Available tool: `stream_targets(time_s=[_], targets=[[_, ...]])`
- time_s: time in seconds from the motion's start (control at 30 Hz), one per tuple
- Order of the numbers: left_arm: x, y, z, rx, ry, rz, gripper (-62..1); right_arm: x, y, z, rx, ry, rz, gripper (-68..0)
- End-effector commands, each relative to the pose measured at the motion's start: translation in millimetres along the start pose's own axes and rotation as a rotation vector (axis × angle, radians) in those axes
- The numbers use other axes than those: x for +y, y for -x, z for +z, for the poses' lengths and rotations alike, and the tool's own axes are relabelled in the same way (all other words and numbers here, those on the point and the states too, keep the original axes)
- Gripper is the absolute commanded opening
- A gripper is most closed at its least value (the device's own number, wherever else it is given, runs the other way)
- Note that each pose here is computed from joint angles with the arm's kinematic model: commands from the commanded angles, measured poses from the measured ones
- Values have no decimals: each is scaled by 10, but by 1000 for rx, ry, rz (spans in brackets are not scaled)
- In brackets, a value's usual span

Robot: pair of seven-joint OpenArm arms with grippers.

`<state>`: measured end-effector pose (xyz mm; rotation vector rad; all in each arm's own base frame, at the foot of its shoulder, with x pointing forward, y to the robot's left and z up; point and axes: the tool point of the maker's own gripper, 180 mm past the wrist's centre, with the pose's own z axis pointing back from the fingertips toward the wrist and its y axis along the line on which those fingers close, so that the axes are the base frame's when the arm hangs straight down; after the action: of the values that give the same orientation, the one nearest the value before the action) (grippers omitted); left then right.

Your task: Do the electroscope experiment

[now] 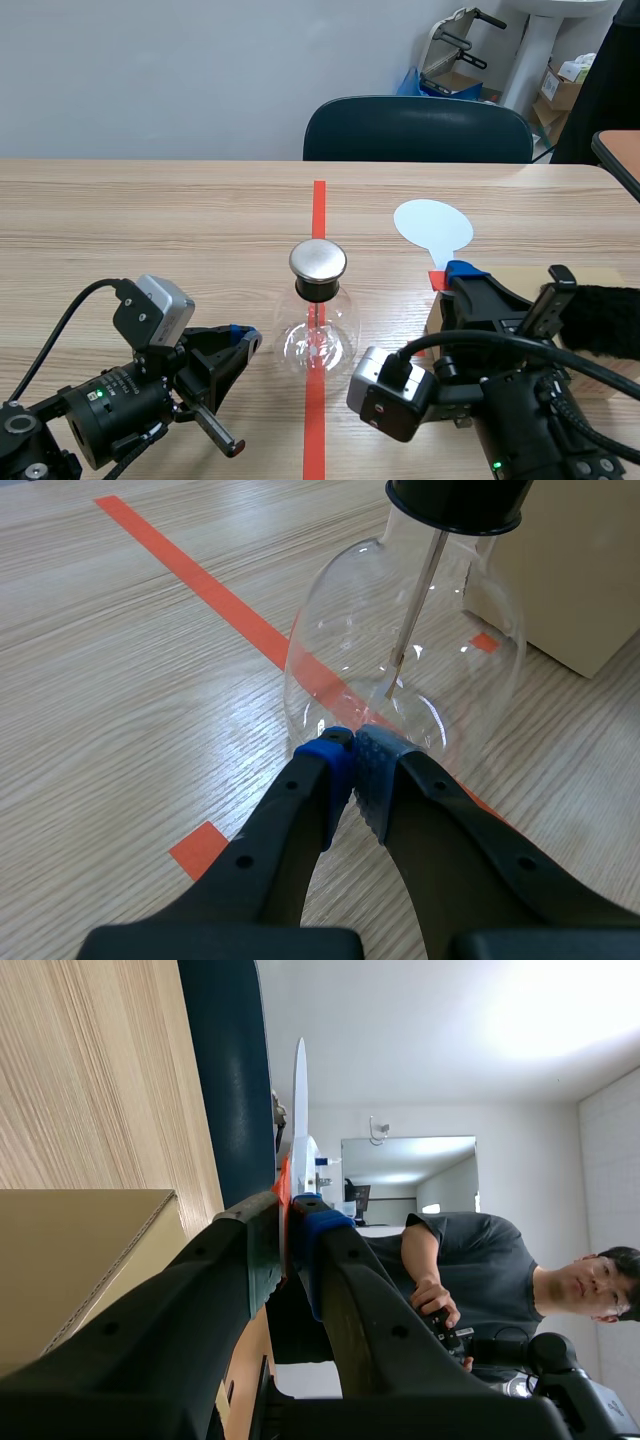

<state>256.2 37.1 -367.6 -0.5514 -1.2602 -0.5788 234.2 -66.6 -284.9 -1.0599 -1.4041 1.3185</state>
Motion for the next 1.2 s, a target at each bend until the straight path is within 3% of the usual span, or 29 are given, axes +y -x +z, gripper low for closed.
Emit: stream_targets(time_s=[0.0, 0.93, 1.17], targets=[[-18, -102, -25, -37, 1, 9, -573, -108, 7, -52, 0, 39, 2, -660], [-18, -99, -24, -36, 1, 9, -573, -108, -46, -52, -29, 38, 3, -660], [-19, -100, -25, -37, 1, 9, -573, -107, -243, -35, -139, 38, 5, -660]])
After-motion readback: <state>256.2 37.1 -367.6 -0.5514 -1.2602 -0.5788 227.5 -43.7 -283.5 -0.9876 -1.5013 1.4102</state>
